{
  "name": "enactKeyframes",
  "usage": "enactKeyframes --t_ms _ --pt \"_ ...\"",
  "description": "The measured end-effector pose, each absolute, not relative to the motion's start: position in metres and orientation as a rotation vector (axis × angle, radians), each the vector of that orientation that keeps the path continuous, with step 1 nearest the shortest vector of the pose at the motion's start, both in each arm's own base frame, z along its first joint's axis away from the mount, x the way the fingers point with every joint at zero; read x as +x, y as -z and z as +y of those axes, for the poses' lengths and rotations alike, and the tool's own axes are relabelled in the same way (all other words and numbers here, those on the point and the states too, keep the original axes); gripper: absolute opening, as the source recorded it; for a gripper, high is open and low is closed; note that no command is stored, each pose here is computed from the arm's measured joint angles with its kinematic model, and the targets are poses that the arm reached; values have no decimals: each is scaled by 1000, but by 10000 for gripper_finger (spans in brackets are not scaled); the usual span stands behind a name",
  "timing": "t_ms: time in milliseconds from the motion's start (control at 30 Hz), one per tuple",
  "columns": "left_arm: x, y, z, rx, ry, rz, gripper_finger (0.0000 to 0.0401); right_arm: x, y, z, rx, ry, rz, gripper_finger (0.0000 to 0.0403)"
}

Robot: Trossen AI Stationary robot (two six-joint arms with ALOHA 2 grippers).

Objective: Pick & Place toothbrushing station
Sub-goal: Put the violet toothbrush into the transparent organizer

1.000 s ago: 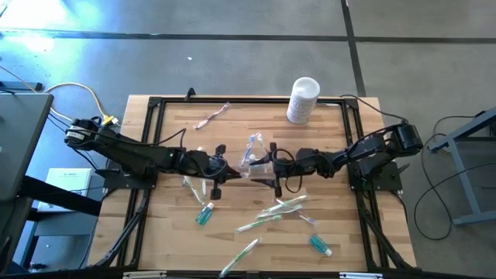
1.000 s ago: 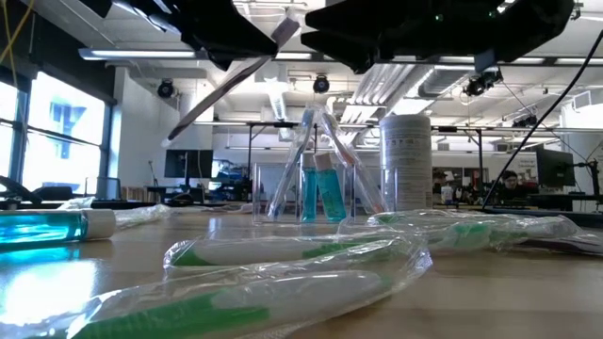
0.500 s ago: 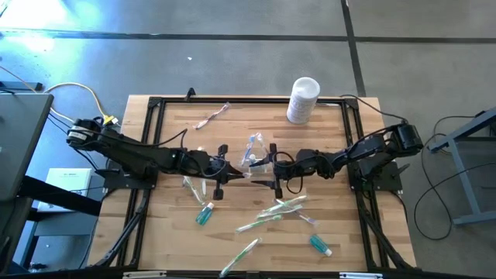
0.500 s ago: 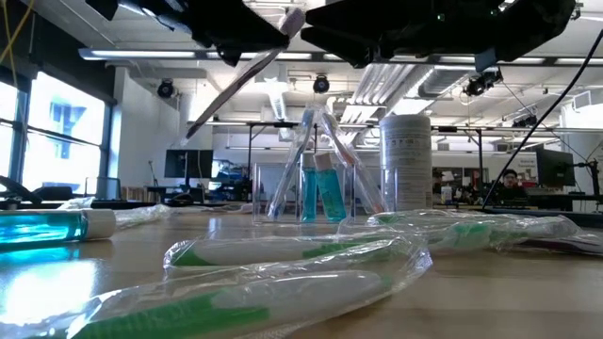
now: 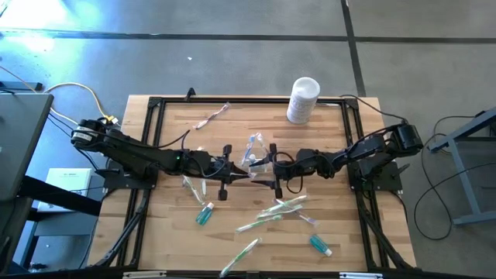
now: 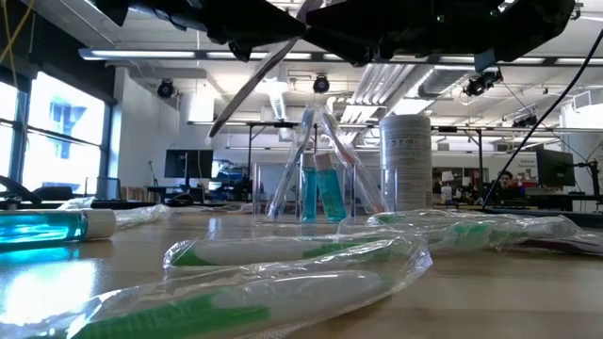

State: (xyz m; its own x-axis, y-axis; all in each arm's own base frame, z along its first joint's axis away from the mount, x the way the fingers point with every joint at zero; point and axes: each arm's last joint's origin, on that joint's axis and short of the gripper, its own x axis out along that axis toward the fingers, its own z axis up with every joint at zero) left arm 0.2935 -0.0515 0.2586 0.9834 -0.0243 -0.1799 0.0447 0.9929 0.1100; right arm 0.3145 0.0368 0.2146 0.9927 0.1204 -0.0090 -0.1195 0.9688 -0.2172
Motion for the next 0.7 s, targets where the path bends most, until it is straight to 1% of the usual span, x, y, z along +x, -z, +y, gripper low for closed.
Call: enactKeyframes --t_ms 133,267,400,700 --pt "294 -258 -48 113 27 184 1 314 -215 37 -251 -121 -7 234" --pt "295 -258 -43 95 32 190 1 314 -216 37 -281 -119 -18 208" --pt "297 -255 -39 76 37 191 2 314 -216 37 -292 -118 -25 163" --pt "299 -252 -38 78 39 205 3 314 -216 37 -319 -119 -25 42"
